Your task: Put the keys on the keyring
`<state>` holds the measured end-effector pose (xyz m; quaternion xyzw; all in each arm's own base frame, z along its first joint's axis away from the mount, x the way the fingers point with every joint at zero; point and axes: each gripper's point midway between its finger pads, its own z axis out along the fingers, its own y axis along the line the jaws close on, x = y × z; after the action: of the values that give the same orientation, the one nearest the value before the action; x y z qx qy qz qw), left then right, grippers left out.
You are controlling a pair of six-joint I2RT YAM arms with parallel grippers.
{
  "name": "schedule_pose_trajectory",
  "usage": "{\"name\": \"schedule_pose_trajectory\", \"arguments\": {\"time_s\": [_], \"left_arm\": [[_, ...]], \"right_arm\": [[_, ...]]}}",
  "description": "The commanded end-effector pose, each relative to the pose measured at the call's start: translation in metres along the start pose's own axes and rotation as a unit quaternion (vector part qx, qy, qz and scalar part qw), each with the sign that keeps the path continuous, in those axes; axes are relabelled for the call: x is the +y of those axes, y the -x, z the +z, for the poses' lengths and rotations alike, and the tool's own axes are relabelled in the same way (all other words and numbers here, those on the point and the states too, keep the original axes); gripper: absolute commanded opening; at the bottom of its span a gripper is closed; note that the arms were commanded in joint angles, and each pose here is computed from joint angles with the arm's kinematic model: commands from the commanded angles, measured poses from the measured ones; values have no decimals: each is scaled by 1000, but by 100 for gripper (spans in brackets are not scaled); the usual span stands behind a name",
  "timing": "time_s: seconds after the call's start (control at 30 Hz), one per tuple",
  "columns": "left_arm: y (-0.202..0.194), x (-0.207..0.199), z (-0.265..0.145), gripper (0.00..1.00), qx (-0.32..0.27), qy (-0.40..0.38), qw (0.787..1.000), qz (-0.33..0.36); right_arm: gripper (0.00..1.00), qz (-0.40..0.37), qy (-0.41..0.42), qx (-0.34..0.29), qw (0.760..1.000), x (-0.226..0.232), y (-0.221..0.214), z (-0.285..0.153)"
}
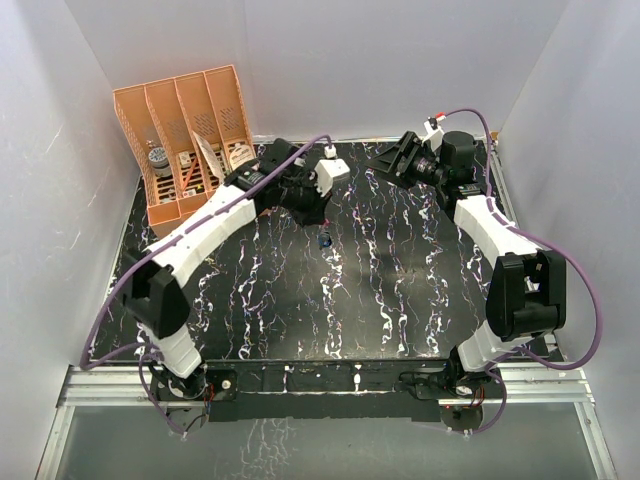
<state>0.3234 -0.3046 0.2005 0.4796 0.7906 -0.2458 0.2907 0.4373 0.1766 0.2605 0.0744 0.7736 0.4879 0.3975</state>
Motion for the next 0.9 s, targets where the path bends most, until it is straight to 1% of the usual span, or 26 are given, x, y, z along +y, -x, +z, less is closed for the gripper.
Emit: {"name": "schedule_pose_trajectory", "arguments": {"time_s": [0.0,0.07,0.23,0.53,0.87], "left_arm": [[62,11,-48,0,-140,73,983,91],[62,11,-49,0,-139,75,983,98],[69,10,-52,0,-161,80,978,109],[78,6,-49,0,-181,62,975,115],[83,-2,-47,0,-192,43,973,124]], "right_arm": [[60,-46,27,-25,998,29,15,-11],[59,-46,26,-21,998,28,13,-11],[56,-51,42,2,998,33,3,-12],[57,-108,29,13,994,51,-9,-9],[57,-160,24,27,986,79,-27,6]]}}
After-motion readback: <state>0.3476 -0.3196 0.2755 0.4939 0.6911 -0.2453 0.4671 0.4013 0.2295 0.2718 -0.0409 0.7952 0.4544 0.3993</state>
